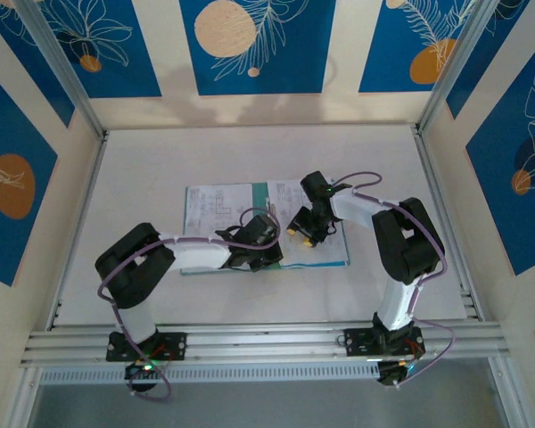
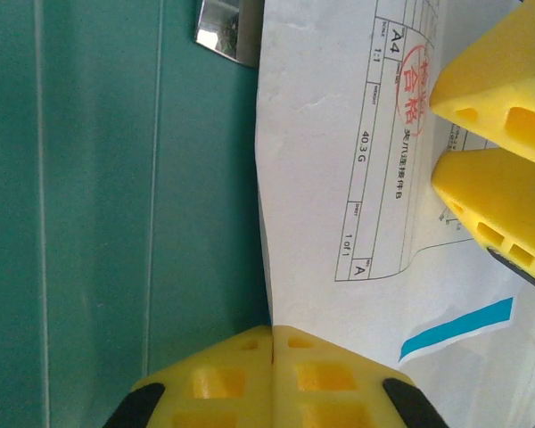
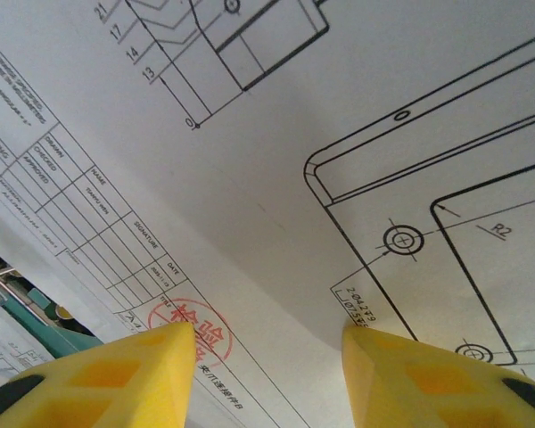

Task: Put the files into the folder

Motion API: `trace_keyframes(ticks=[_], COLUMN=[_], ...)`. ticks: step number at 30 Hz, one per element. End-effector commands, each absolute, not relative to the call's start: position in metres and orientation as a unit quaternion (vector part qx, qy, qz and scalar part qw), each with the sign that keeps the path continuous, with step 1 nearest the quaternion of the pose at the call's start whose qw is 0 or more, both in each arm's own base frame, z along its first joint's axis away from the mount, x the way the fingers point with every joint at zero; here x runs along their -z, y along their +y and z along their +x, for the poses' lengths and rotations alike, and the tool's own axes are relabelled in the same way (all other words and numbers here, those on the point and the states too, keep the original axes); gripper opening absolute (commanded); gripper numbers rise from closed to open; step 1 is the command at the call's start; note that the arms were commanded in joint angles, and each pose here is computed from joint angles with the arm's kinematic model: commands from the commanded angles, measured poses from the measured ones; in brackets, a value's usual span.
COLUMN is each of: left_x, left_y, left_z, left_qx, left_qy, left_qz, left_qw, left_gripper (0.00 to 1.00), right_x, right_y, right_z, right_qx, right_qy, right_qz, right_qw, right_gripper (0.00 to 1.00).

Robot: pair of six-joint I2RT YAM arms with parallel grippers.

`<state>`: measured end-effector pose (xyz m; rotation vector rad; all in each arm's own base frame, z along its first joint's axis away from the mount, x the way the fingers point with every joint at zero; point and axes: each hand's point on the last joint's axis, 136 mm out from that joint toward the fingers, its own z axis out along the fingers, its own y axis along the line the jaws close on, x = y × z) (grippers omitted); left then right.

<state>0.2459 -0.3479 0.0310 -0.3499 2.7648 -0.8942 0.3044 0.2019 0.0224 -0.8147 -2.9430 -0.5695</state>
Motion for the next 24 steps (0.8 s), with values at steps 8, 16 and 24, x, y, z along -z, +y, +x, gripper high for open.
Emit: trace_keyframes(ticks=[8,16,24], left_x=[-0.046,-0.044,-0.045], left_y=[-0.337,-0.334,-0.334], left_z=[0.244,0.242,0.242], left_qx=[0.298,0.299,0.298], left_qy=[0.937,0.937,0.938], left_qz=[-0.130,-0.132,-0.130], left_qw=[0.124,0.124,0.125], left_gripper=[0.29,0.32,0.32], right_x=[-0.008,-0.014,-0.016], right_y=[0.197,0.202,0.202], right_z=[0.292,0.289,0.292], right_qx=[0.158,0.162,0.163], right_qy=[-0.951,-0.951,-0.952], right_qz=[-0.263,-0.260,-0.257], right_qw=[0.045,0.041,0.038], right_gripper=[0.49,0.49,0.50])
